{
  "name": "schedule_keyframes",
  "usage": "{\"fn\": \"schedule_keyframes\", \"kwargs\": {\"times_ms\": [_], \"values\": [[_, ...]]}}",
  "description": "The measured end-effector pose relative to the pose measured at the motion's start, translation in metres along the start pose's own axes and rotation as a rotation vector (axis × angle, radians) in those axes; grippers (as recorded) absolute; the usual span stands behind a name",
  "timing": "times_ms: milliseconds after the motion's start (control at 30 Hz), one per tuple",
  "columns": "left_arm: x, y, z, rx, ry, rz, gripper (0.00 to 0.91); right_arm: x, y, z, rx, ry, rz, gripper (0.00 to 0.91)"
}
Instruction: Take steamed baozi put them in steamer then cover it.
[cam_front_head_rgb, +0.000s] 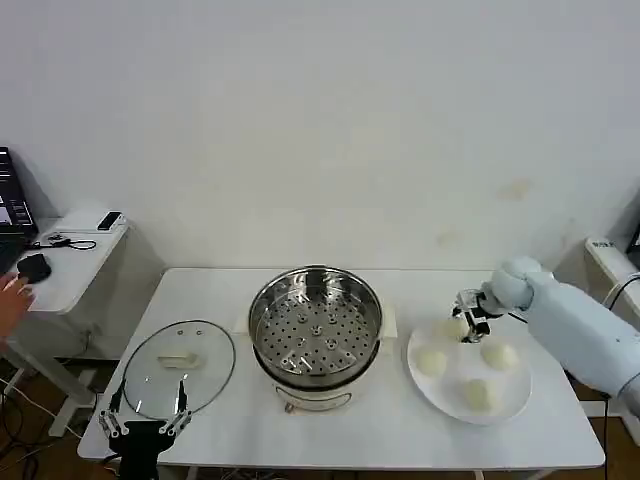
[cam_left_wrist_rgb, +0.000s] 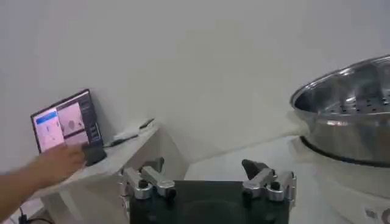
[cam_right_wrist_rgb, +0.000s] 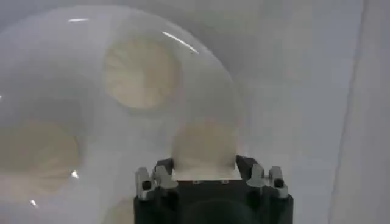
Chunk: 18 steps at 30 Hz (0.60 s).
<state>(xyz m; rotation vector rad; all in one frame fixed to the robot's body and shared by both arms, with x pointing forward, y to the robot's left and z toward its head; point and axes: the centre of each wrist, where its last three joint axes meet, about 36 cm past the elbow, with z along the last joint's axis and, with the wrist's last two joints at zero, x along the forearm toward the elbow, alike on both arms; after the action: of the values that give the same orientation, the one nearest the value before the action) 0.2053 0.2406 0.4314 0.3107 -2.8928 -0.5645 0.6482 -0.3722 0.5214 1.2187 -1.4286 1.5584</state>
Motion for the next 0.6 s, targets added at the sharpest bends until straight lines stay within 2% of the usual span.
{"fn": "schedule_keyframes", "kwargs": {"times_ms": [167,333,433,600], "values": [[-0.001,0.001,-0.003,0.001,-0.011,-0.004,0.907,0.039,-0.03,-0.012,0.008,-0.033,0.062,0.705],[-0.002,0.004,-0.006,0.001,-0.022,-0.009,0.907,0.075,-0.065,-0.038,0.039,-0.071,0.12,0.705],[-0.002,0.006,-0.007,0.0,-0.027,-0.01,0.907,0.096,-0.085,-0.061,0.072,-0.098,0.153,0.705],[-0.003,0.01,-0.007,-0.001,-0.027,-0.019,0.907,0.125,-0.113,-0.115,0.161,-0.156,0.191,0.705]]}}
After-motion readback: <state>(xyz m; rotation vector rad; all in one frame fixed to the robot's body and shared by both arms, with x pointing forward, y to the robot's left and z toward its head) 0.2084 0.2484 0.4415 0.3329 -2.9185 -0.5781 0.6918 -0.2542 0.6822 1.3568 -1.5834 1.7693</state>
